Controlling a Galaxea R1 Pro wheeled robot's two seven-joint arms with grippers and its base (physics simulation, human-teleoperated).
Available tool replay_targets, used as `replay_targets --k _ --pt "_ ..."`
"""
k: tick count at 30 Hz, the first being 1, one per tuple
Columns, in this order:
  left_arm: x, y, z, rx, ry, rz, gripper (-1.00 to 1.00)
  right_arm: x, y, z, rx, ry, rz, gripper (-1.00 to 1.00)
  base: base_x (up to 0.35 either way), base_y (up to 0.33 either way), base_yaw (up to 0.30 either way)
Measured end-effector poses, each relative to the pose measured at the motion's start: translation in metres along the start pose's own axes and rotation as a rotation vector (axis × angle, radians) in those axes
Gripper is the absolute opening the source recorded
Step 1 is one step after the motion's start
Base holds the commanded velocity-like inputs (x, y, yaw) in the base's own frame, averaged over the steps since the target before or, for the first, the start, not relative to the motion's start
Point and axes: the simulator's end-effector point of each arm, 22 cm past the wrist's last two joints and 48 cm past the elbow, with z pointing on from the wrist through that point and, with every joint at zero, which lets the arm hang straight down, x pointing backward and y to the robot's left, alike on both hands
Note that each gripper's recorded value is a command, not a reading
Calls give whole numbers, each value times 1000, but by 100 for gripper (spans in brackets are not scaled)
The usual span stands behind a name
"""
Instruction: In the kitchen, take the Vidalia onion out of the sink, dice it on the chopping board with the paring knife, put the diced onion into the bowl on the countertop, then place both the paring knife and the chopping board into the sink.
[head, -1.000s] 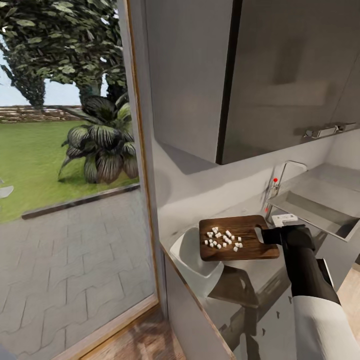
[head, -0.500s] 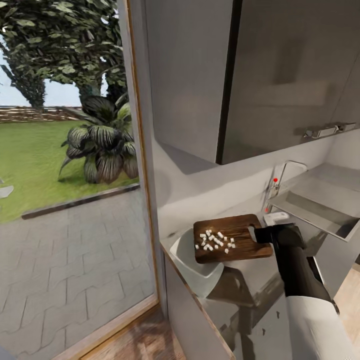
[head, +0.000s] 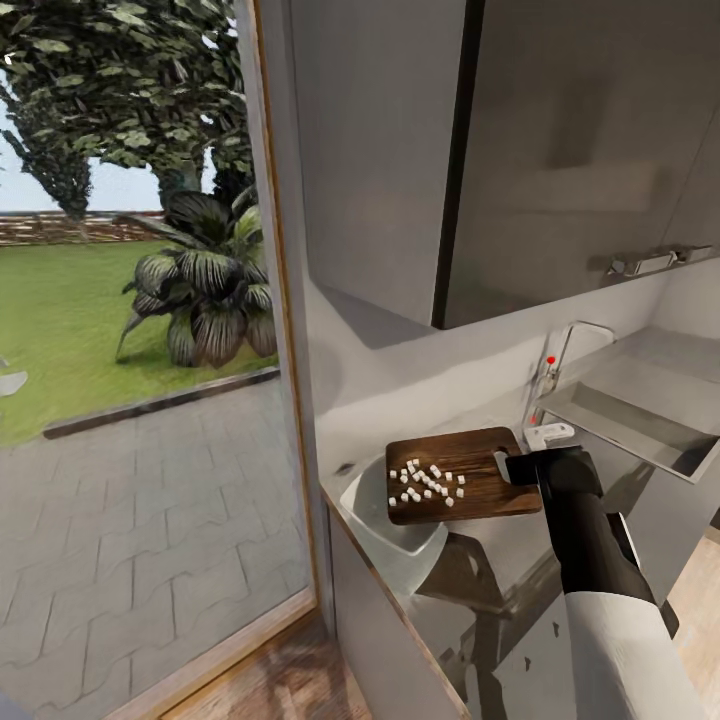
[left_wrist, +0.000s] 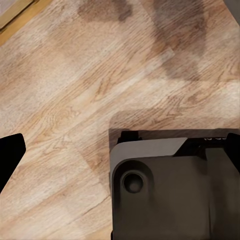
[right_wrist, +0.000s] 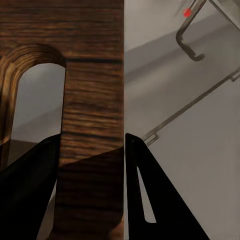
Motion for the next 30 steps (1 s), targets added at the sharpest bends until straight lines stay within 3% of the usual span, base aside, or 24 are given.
replay_targets --k 23,30 --pt "0 0 0 1 0 0 100 -29 -13 -7 38 -43 13 -100 0 0 0" --pt "0 -7 0 37 0 0 100 -31 -15 -8 45 -47 12 -100 0 0 0"
